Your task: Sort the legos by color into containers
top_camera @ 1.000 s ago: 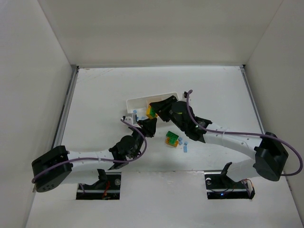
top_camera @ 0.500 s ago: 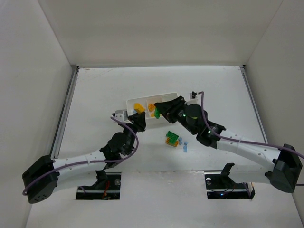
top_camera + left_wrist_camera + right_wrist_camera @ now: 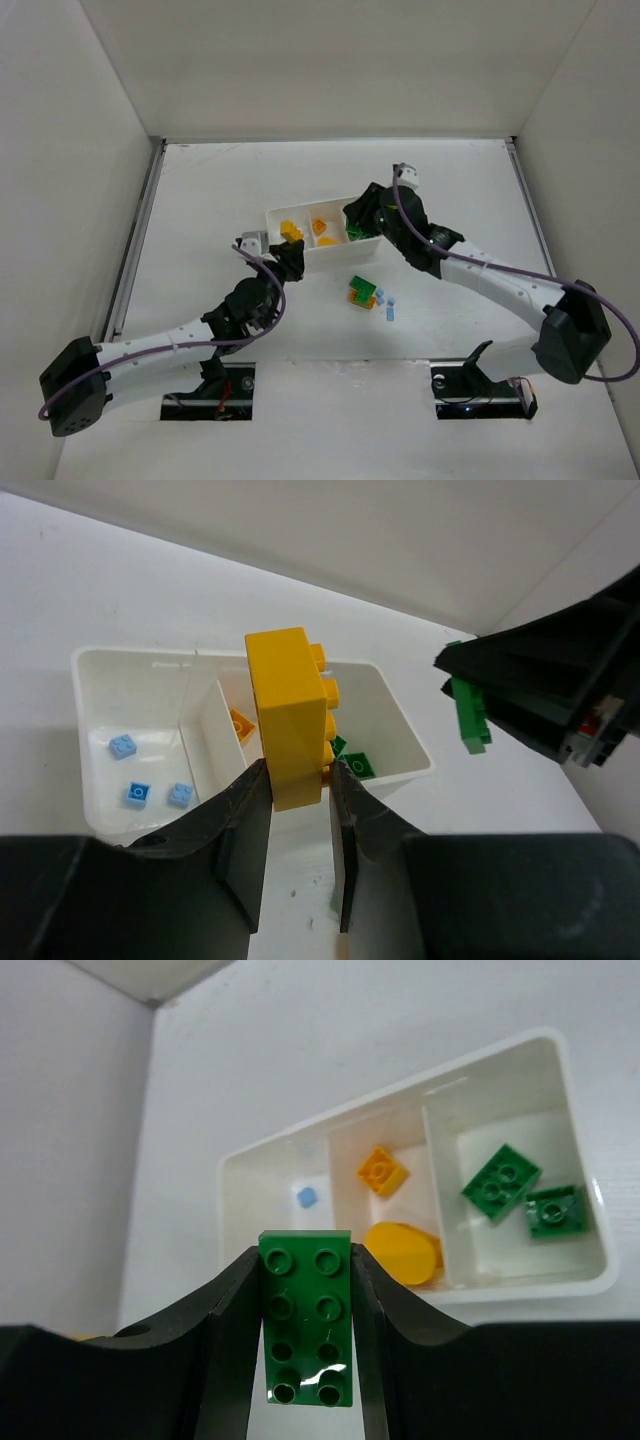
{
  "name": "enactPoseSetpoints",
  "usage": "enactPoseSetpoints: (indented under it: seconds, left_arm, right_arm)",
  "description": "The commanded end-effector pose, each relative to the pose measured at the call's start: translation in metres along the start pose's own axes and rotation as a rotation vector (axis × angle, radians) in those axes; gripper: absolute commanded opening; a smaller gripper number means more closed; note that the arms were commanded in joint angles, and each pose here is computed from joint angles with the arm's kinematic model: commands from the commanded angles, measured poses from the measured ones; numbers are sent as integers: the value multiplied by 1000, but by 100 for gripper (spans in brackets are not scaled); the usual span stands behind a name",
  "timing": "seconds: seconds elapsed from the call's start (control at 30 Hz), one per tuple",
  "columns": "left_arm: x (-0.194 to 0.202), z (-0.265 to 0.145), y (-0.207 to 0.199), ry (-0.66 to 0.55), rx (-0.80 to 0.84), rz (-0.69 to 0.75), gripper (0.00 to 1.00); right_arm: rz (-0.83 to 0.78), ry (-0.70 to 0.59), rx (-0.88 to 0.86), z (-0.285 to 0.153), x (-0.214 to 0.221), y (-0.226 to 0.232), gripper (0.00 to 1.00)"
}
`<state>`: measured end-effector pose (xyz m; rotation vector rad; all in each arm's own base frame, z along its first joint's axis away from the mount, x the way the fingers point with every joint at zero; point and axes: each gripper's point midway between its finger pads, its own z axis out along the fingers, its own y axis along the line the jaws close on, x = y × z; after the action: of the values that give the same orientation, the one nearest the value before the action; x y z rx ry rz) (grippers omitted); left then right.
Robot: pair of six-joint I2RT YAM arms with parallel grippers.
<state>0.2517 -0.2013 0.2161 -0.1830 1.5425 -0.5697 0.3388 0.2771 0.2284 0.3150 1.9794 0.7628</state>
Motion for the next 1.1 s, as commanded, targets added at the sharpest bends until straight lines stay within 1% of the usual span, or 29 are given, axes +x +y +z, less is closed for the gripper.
enactPoseSetpoints:
  seconds: [0.0, 0.13, 0.3, 0.37, 0.43, 0.5, 0.53, 0.73, 0.8, 0.93, 1.0, 1.07]
  left_arm:
    - [-14, 5, -18, -14, 33, -71, 14]
    - [-1, 14, -20, 27, 34, -57, 14]
    - [13, 37, -17, 73, 21, -45, 15]
    - [19, 46, -18, 97, 24, -55, 15]
    - [24, 55, -19, 118, 26, -73, 15]
    - [29, 63, -23, 144, 33, -91, 15]
    - [30, 66, -25, 153, 38, -100, 15]
    - [38, 77, -35, 196, 60, -137, 15]
    - [41, 79, -37, 214, 64, -149, 15]
    - [47, 82, -38, 240, 66, -180, 16]
    - [54, 85, -40, 278, 72, -198, 17]
    - [63, 88, -42, 323, 77, -225, 17]
  right_arm:
    - [-266, 7, 125, 18, -8, -27, 16]
    - [-345, 17, 209, 40, -6, -48, 17]
    - [-368, -17, 269, 56, -18, -66, 19]
    - [-377, -19, 272, 61, -19, -69, 21]
    - [-393, -13, 271, 65, -18, -69, 27]
    - [-397, -11, 274, 69, -17, -70, 39]
    - [-395, -13, 270, 69, -18, -69, 43]
    - [-363, -40, 209, 65, -25, -59, 58]
    - [-356, -46, 210, 63, -28, -60, 59]
    - [-321, -82, 186, 47, -33, -56, 58]
    - [-285, -102, 167, 36, -34, -54, 54]
    - [-262, -106, 143, 23, -26, -53, 45]
